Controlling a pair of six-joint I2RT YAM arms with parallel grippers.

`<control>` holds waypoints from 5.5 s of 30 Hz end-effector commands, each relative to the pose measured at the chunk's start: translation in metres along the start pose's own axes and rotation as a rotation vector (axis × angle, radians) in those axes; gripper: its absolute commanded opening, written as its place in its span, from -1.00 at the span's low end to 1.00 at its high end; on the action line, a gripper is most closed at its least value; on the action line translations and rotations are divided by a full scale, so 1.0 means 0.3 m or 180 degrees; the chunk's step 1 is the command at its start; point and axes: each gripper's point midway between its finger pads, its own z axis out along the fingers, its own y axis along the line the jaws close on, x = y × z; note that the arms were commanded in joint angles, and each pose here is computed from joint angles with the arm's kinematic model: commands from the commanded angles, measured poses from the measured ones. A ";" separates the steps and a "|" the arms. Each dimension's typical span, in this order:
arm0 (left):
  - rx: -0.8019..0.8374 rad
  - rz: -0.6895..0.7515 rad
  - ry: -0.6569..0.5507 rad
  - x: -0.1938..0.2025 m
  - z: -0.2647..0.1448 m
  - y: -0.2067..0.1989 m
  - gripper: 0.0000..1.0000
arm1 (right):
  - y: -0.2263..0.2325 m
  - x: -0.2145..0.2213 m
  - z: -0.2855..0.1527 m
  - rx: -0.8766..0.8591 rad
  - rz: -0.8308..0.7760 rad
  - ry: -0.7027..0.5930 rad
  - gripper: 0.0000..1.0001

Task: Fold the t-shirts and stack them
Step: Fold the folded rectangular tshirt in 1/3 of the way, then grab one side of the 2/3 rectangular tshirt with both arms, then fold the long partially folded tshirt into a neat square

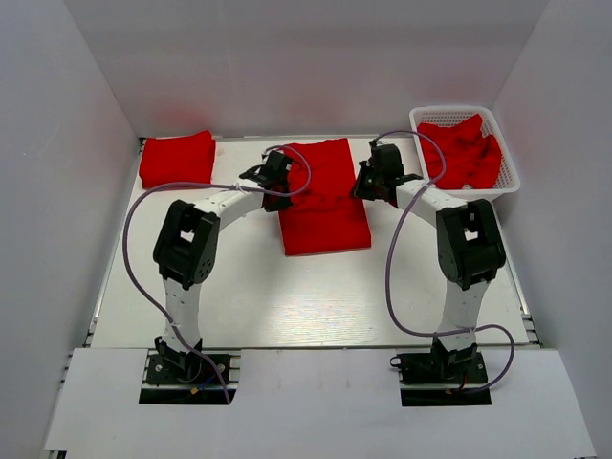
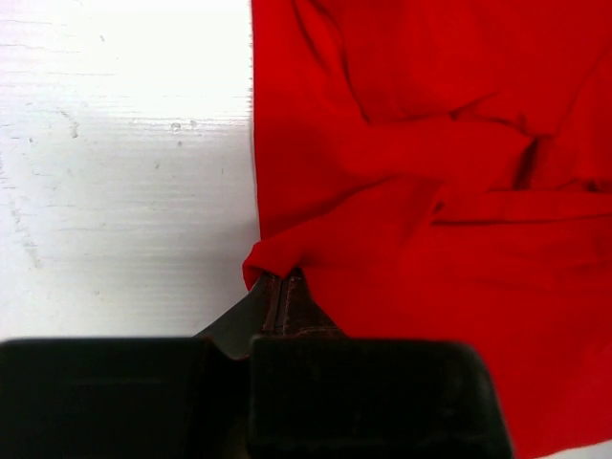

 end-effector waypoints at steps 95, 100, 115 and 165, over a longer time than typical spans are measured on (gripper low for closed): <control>0.0923 0.0171 0.0046 0.301 -0.751 -0.085 -1.00 | 0.010 0.277 -0.764 -0.0547 -0.0124 -0.0373 -1.00; 0.0092 0.0126 -0.0123 0.203 -0.698 -0.008 -1.00 | 0.045 0.149 -0.721 -0.0538 -0.0166 -0.0472 -1.00; -0.0505 -0.0116 -0.0416 -0.016 -0.547 0.073 -1.00 | 0.067 -0.022 -0.532 -0.0448 -0.0373 -0.0200 -1.00; 0.1425 0.0114 -0.0412 -0.284 -0.250 -0.136 1.00 | 0.117 -0.116 -0.263 -0.1113 -0.0304 0.0036 0.81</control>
